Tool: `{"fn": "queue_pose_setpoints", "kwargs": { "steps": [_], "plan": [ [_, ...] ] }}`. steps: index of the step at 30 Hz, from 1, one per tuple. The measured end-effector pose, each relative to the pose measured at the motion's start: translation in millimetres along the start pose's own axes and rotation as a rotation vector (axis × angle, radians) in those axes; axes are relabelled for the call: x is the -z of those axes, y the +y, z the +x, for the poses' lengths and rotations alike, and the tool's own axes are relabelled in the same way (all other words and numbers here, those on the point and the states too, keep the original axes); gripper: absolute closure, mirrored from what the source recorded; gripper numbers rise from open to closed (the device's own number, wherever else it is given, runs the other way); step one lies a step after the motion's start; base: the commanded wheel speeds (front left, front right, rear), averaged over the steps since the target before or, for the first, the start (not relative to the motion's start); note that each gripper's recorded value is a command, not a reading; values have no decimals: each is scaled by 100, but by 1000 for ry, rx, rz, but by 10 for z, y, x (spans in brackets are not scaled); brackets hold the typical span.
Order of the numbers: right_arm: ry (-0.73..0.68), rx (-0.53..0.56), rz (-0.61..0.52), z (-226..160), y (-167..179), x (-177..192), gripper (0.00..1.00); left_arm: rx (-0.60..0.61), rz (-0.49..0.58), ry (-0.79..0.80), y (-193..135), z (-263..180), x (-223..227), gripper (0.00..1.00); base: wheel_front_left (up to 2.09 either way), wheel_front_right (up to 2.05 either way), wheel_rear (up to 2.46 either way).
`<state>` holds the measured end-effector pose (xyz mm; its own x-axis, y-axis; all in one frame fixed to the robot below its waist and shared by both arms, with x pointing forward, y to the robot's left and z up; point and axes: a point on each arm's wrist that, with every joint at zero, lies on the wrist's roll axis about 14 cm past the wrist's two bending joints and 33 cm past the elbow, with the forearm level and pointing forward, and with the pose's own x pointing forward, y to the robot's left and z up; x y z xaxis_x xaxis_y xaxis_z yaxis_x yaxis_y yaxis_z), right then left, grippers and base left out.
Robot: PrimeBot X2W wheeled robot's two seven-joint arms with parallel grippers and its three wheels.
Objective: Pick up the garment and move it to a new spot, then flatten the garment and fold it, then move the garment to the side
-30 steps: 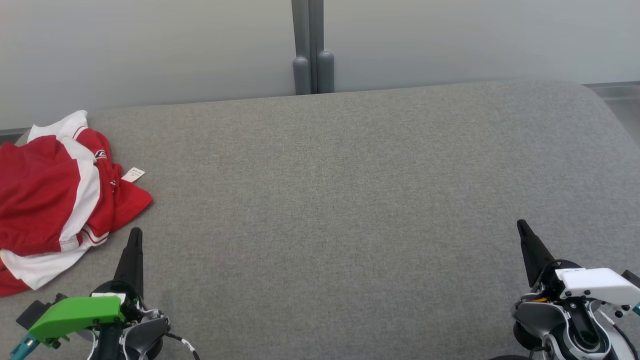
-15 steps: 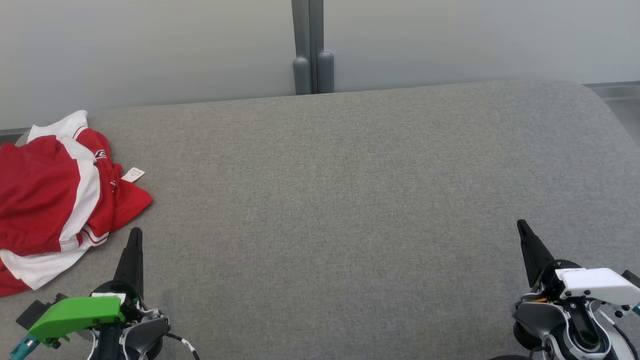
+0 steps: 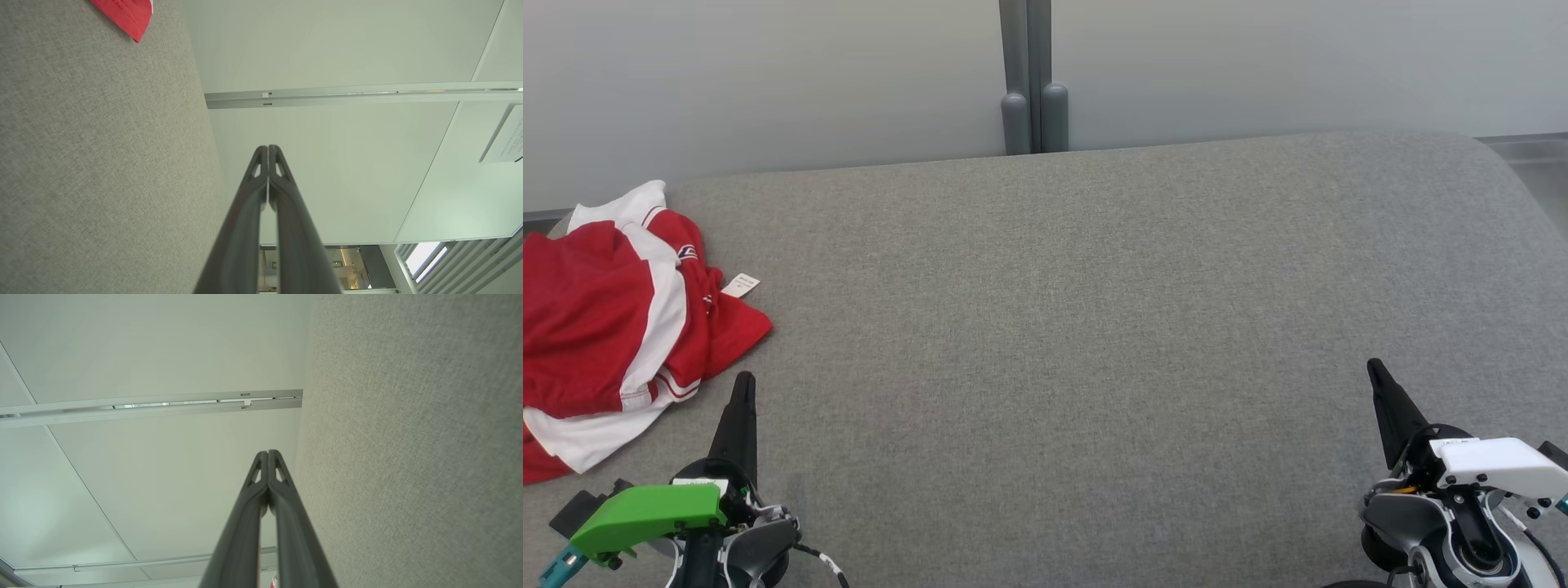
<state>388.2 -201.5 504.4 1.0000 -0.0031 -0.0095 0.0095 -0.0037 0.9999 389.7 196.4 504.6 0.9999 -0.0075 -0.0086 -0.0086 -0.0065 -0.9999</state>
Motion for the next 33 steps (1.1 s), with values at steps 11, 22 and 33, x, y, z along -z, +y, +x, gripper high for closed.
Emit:
{"fn": "queue_pose_setpoints", "kwargs": {
  "steps": [11, 22, 33],
  "plan": [
    [0, 0, 0, 0, 0, -1, 100, 0, 0, 0, 0, 0, 0, 100, 0, 0, 0],
    [0, 0, 0, 0, 0, -1, 100, 0, 0, 0, 0, 0, 0, 100, 0, 0, 0],
    [0, 0, 0, 0, 0, -1, 100, 0, 0, 0, 0, 0, 0, 100, 0, 0, 0]
  ]
}}
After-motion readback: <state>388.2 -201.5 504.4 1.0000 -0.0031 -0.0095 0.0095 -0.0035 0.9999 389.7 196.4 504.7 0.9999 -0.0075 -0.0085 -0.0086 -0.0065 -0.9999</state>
